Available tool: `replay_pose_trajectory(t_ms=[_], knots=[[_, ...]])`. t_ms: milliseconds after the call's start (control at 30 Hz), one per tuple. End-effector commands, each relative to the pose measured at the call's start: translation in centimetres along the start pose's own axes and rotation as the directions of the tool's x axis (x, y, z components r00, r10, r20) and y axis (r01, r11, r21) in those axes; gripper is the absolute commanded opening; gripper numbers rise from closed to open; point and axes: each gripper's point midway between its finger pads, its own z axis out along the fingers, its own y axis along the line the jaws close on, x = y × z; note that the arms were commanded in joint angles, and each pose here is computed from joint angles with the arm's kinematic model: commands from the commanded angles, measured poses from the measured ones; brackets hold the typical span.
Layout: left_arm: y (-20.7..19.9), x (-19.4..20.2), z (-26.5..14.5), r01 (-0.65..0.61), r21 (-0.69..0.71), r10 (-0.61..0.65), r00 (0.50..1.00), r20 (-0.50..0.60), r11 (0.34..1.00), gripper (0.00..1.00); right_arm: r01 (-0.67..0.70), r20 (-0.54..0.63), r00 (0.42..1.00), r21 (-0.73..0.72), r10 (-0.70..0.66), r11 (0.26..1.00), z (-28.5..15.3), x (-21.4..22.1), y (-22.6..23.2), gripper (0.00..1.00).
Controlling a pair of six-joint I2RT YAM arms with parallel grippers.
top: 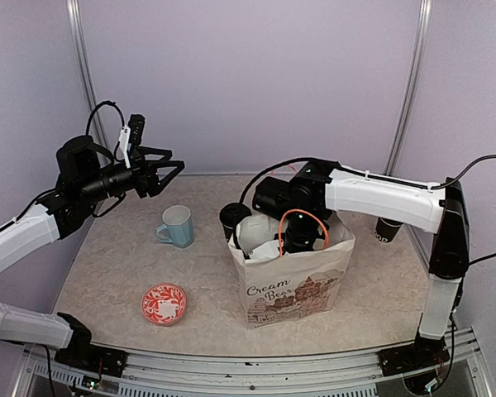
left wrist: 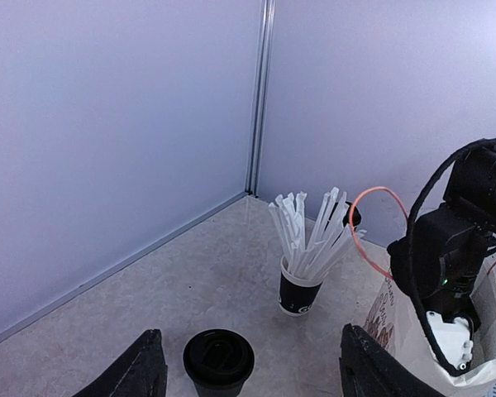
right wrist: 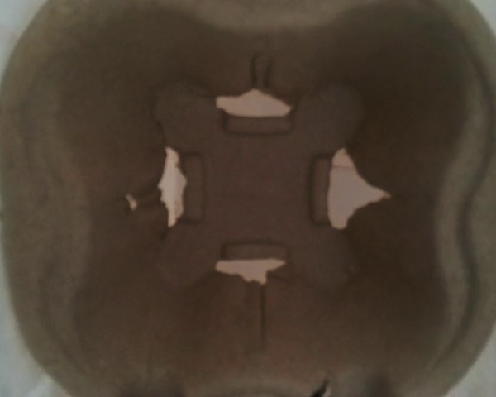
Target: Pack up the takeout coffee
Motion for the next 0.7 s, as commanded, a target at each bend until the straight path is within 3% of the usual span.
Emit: replay_pose_trajectory(t_ms=[0, 200, 433, 567, 667], knots=[[-0.3, 0.0, 0.1, 0.009, 0.022, -0.009, 1.000, 0.009, 1.000, 0.70, 0.002, -0.009, 1.000, -0.078, -0.003, 0.997, 1.8, 0.2, 1.5, 0.29], [0.0, 0.4, 0.4, 0.016, 0.015, -0.016, 1.000, 0.002, 1.000, 0.70, 0.014, -0.002, 1.000, -0.047, -0.014, 0.999, 1.8, 0.4, 1.3, 0.34], [0.1, 1.4, 1.4, 0.048, 0.019, -0.048, 0.998, -0.039, 0.999, 0.72, 0.034, 0.063, 0.998, -0.074, -0.029, 0.997, -0.3, -0.2, 2.7, 0.52], [-2.7, 1.3, 2.8, 0.023, 0.076, -0.015, 0.995, -0.097, 0.997, 0.77, 0.061, 0.127, 0.990, -0.020, -0.058, 0.998, -3.4, -1.2, 2.6, 0.62], [-5.8, 1.1, 4.4, -0.004, 0.140, 0.025, 0.990, -0.142, 0.990, 0.78, 0.089, 0.165, 0.982, 0.040, -0.094, 0.995, -5.6, -1.6, 2.4, 0.64]])
